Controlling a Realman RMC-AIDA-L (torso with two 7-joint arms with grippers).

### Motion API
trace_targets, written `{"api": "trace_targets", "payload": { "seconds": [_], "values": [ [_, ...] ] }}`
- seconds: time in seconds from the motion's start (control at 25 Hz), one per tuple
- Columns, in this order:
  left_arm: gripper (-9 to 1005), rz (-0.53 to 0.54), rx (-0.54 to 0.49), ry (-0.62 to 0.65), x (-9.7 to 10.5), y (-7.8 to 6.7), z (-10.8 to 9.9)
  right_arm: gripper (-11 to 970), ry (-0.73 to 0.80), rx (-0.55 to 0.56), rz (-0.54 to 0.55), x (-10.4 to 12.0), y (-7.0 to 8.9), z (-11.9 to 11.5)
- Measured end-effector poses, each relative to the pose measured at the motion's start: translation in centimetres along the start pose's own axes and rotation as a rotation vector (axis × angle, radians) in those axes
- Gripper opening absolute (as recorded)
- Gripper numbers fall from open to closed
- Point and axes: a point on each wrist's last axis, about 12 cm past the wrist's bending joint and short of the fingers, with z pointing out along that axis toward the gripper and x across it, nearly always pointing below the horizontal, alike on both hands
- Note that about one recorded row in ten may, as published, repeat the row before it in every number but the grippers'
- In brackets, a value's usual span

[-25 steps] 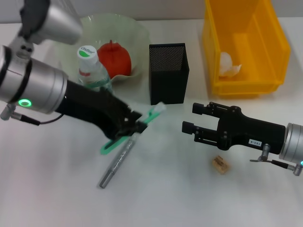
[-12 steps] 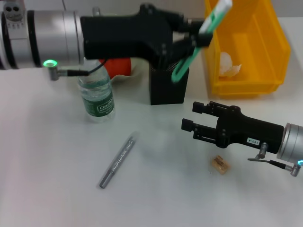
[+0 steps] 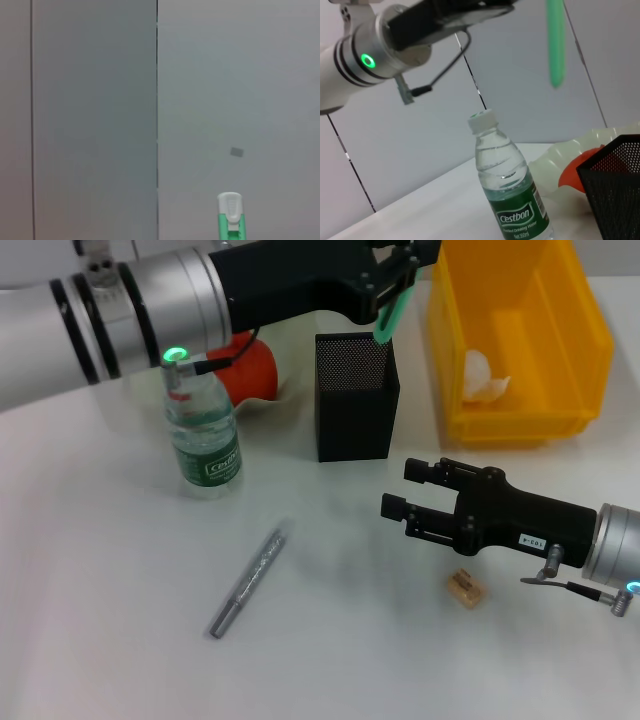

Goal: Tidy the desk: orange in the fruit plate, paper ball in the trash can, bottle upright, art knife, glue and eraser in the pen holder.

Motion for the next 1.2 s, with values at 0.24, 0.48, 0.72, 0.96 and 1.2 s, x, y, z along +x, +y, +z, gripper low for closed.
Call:
{"api": "trace_targets", "payload": {
  "seconds": [0.24,0.48,0.72,0.96,1.2],
  "values": [
    [256,-0.005,-0.059,-0.045,1.5,-0.1,0.6,699,-0.001,-0.002,-0.001,0.0,0.0,0.0],
    [264,-0.065,-0.118,-0.073,3.2,0.8,0.6,699,-0.001,-0.004,0.001,0.0,0.0,0.1],
    [273,-0.070,-0.125,-0.013,4.6,1.2,1.4,699,-0.003,-0.009,0.006,0.0,0.1,0.1],
    [281,-0.052,-0.178,0.072,5.7,1.5,2.4,699,-0.004,-0.014,0.007,0.0,0.2,0.2],
    [289,-0.019,-0.198,0.100,6.0,1.6,2.5,699,-0.002,-0.015,0.011,0.1,0.3,0.2]
  ]
}}
